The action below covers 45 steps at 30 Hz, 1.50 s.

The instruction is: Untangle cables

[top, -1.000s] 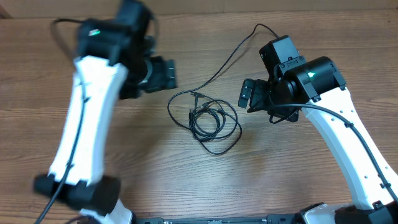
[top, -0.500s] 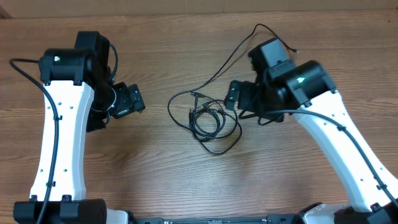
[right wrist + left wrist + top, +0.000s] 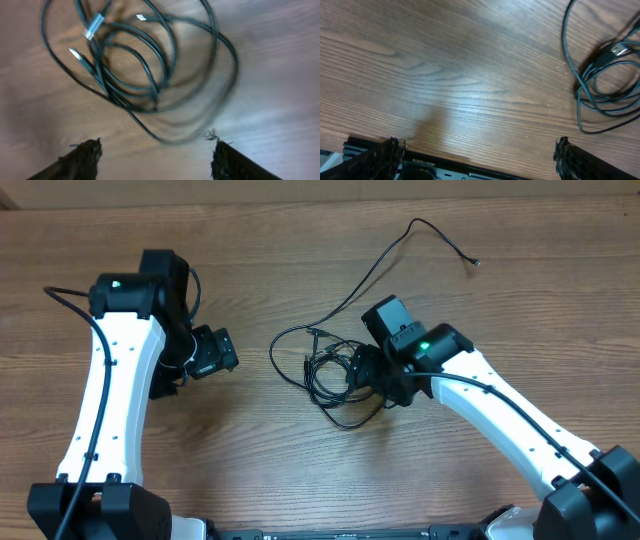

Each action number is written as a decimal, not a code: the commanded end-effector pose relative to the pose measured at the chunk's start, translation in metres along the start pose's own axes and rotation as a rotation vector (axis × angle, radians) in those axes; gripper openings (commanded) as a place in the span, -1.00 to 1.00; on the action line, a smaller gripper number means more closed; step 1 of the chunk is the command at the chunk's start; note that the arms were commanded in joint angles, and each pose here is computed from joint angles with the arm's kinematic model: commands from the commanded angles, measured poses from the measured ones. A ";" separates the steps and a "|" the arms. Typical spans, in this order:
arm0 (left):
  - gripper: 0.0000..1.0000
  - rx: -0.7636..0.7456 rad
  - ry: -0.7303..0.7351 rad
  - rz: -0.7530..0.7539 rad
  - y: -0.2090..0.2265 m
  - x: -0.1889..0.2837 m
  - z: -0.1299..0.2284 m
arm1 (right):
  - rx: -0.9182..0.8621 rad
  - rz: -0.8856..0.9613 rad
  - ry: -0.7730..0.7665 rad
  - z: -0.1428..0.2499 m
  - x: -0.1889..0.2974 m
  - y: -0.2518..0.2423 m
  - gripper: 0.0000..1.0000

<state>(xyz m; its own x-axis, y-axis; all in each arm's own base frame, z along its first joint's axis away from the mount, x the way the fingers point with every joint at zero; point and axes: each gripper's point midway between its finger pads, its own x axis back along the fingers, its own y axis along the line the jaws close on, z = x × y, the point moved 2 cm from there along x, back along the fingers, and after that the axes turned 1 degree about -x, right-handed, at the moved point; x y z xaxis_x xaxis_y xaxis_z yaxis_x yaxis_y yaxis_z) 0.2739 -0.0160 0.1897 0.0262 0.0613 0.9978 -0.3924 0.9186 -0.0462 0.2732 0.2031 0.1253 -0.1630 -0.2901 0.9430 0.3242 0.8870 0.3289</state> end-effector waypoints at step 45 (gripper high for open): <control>0.99 -0.216 0.085 0.147 -0.046 -0.010 0.027 | -0.204 0.094 -0.023 0.003 -0.086 -0.040 0.00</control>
<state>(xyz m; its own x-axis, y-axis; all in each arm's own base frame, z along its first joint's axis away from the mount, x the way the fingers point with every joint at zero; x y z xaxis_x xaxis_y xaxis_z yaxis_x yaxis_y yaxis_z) 0.2683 -0.0649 0.1839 0.0557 0.2104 0.9760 -0.2268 0.9546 -0.1929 0.2726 0.1993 0.0369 -0.1341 -0.2428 0.9608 0.5038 0.8182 0.2771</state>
